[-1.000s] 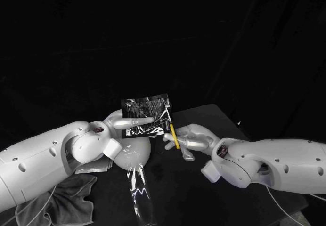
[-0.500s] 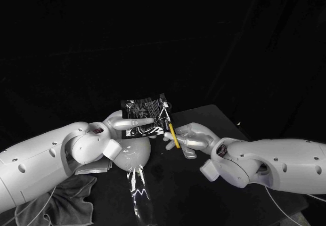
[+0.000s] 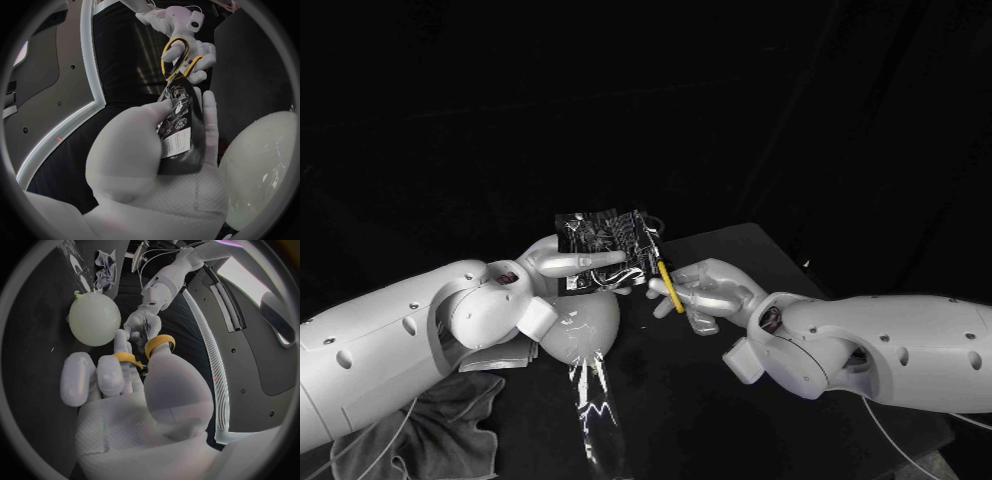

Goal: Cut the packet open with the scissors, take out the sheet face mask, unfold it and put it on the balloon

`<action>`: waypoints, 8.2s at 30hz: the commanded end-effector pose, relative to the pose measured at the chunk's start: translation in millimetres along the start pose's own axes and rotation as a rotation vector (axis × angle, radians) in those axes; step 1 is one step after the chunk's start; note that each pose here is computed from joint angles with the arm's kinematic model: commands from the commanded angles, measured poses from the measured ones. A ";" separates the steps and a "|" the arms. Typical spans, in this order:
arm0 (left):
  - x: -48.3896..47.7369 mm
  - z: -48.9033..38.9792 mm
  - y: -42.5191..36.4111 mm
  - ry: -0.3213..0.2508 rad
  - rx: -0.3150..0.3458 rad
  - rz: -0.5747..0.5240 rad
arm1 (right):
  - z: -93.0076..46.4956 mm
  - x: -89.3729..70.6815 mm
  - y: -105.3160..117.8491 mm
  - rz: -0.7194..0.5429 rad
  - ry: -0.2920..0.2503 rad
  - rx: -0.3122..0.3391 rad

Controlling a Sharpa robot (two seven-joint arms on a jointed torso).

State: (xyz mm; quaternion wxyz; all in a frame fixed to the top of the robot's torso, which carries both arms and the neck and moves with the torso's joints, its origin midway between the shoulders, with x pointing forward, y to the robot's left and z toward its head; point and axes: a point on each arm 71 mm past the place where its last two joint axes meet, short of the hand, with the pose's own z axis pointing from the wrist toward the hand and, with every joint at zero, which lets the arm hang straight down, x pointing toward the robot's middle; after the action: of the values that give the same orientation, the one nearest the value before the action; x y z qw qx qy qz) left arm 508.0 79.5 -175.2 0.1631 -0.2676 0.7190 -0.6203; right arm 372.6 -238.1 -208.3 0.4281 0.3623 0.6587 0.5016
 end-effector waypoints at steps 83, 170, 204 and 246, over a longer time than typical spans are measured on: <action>2.3 -9.1 -8.2 0.031 0.136 -0.126 | 7.1 -84.2 11.0 0.010 -0.383 -0.035; -85.8 -262.6 184.2 -0.614 0.020 0.083 | 14.6 -81.0 -20.1 0.028 -0.339 0.024; -127.4 -272.1 142.0 -0.815 0.133 0.139 | 16.7 -77.5 -22.3 0.028 -0.318 0.030; -154.2 -164.6 7.1 -0.611 0.285 0.135 | 126.8 -101.0 51.6 -0.672 -0.112 0.124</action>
State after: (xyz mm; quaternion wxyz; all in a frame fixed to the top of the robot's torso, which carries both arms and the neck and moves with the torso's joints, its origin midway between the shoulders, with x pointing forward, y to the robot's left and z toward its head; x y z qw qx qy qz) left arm 535.4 305.9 -169.6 0.4679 -0.3675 0.5484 -0.5876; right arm 528.5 -278.7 -151.9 0.5892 0.2534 0.7024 0.3086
